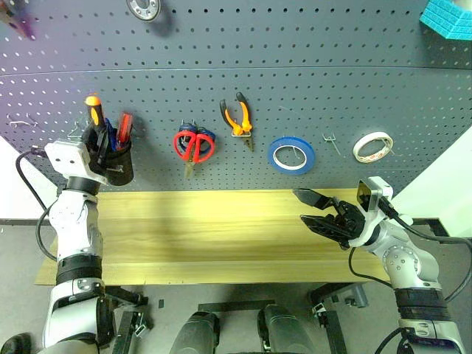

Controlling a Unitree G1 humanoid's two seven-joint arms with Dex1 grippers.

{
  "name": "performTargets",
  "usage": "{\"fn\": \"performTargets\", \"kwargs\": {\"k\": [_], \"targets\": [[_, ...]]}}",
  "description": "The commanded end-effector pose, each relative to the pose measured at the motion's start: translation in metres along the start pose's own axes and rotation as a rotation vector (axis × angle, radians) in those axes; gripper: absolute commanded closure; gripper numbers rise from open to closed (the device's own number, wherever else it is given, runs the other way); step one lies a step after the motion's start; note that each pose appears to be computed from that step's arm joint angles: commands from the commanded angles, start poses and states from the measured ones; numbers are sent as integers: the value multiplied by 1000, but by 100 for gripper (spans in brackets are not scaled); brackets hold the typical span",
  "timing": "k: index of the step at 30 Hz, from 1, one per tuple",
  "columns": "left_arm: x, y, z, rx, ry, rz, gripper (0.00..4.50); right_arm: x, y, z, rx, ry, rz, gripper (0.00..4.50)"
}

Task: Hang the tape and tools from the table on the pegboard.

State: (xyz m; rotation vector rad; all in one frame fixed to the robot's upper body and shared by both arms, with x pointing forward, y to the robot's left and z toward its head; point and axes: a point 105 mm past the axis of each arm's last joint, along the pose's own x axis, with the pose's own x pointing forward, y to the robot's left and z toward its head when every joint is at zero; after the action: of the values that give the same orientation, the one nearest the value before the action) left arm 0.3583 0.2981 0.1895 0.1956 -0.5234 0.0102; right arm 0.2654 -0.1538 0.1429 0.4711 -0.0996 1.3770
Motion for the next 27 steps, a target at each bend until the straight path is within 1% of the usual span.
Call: {"fn": "performTargets", "kwargs": {"k": [1, 3, 5, 6, 8, 14, 15, 17, 20, 24, 27], "targets": [[-2, 8, 10, 11, -36, 43, 386, 2, 3, 10, -38, -12, 21, 0], [-2, 12, 9, 15, -30, 73, 386, 3, 2, 9, -36, -11, 20, 0], [-2, 17, 8, 42, -17, 104, 311, 3, 2, 9, -36, -10, 20, 0], [-1, 16, 8, 38, -16, 98, 288, 3, 2, 9, -36, -11, 20, 0], [0, 17, 8, 34, -17, 97, 226, 3, 2, 9, -37, -11, 19, 0], [1, 17, 13, 28, -34, 108, 19, 3, 2, 10, -40, -14, 16, 0], [1, 16, 15, 34, -44, 106, 4, 3, 2, 9, -40, -14, 16, 0], [3, 12, 22, 16, -75, 94, 4, 2, 1, 9, -38, -14, 15, 0], [6, -1, 41, -32, -153, 46, 4, 3, 1, 10, -39, -20, 18, 0], [9, -14, 70, -35, -243, 3, 4, 3, 2, 10, -40, -21, 24, 0], [11, -23, 85, -21, -288, -34, 4, 4, 1, 11, -40, -32, 27, 0]]}}
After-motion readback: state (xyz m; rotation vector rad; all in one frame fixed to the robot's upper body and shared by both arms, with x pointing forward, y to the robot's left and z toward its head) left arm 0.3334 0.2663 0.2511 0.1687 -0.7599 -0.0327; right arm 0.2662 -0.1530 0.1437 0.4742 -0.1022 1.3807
